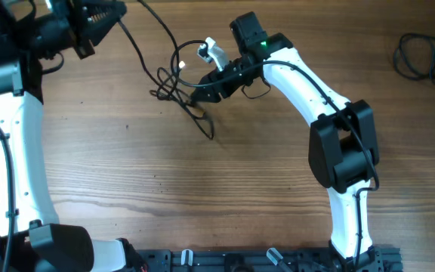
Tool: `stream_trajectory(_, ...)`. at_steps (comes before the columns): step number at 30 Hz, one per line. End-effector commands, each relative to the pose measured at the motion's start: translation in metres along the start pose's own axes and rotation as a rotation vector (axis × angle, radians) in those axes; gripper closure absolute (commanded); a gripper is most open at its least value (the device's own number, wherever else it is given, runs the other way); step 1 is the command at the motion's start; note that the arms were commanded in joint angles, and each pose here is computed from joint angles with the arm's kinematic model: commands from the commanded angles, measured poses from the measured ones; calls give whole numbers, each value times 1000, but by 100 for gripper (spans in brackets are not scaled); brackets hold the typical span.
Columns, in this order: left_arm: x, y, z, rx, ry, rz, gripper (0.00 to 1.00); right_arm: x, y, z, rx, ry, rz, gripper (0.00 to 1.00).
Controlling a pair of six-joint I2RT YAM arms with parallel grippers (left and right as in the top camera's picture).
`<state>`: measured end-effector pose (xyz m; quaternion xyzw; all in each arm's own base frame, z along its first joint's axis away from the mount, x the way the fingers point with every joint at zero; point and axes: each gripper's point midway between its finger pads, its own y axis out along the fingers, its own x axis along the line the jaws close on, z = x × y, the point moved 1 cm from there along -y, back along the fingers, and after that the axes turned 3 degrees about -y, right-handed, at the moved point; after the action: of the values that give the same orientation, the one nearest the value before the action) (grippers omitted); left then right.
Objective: Untangle cables
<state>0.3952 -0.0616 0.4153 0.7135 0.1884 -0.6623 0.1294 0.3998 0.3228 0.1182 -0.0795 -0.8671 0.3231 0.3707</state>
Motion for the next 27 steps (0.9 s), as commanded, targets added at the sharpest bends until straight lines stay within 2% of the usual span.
stream_trajectory(1,-9,-3,6,16,-50,13,96,-9,13,0,-3,238,44,40)
stream_trajectory(4,-9,-3,6,16,-49,13,96,-28,29,5,-4,504,166,41)
stream_trajectory(7,-9,-3,6,16,-49,13,96,-26,49,16,30,621,143,42)
stream_trajectory(11,-9,-3,6,16,-48,13,96,-8,73,27,94,667,59,42)
stream_trajectory(15,-9,-3,6,16,-45,13,96,-2,94,38,137,714,56,42)
stream_trajectory(22,-9,-3,6,16,-45,13,96,6,104,23,97,759,-9,43)
stream_trajectory(27,-9,-3,6,15,-45,13,96,27,115,25,131,726,-61,51)
